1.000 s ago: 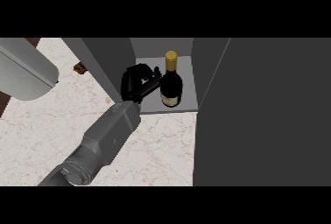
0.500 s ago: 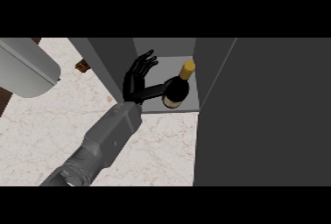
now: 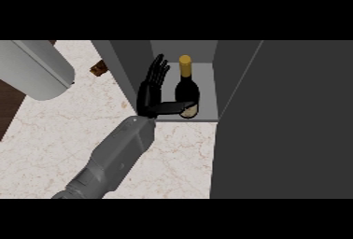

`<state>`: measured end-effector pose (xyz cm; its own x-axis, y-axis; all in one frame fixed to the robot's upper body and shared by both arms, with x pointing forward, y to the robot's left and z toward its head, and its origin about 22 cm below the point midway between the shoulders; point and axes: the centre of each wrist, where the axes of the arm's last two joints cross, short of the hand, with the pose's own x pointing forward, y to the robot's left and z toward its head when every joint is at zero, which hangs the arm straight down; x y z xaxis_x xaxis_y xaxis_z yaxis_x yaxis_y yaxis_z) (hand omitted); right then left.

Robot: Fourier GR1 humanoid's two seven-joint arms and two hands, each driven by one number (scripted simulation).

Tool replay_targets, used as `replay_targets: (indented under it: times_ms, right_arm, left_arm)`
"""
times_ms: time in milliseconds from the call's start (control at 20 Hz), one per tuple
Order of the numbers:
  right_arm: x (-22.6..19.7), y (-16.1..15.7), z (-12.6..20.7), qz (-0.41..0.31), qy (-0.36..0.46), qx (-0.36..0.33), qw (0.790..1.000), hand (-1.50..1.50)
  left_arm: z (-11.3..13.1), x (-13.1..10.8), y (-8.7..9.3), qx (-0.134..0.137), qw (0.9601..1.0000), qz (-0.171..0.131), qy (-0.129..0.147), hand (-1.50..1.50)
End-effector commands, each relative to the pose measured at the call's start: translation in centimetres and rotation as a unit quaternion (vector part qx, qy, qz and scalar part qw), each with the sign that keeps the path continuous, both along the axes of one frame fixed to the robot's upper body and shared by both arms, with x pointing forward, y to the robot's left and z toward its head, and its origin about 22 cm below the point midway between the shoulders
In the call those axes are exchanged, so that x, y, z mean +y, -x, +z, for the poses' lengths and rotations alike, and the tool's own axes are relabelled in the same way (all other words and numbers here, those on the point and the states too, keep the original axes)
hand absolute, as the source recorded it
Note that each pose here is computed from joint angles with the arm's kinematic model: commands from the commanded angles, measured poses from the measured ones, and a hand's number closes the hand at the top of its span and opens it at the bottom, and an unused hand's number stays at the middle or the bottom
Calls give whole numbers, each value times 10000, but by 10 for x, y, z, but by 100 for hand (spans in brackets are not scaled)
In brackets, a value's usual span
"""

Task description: Pick up the wine, place it into the cabinet and close the cabinet

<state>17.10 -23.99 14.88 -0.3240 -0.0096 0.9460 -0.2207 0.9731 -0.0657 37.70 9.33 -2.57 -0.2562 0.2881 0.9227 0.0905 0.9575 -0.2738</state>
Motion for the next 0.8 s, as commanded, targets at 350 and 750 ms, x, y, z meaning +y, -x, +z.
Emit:
replay_targets:
  times_ms: [350, 750]
  right_arm:
    - [-3, 1, 10, 42, -37, 59, 10000, -150]
    - [0, 22, 19, 79, -1, -86, 9999, -150]
  left_arm:
    - [32, 15, 64, -155, 9964, -799, -234, -150]
    - [66, 46, 142, -172, 9962, -848, 27, -150]
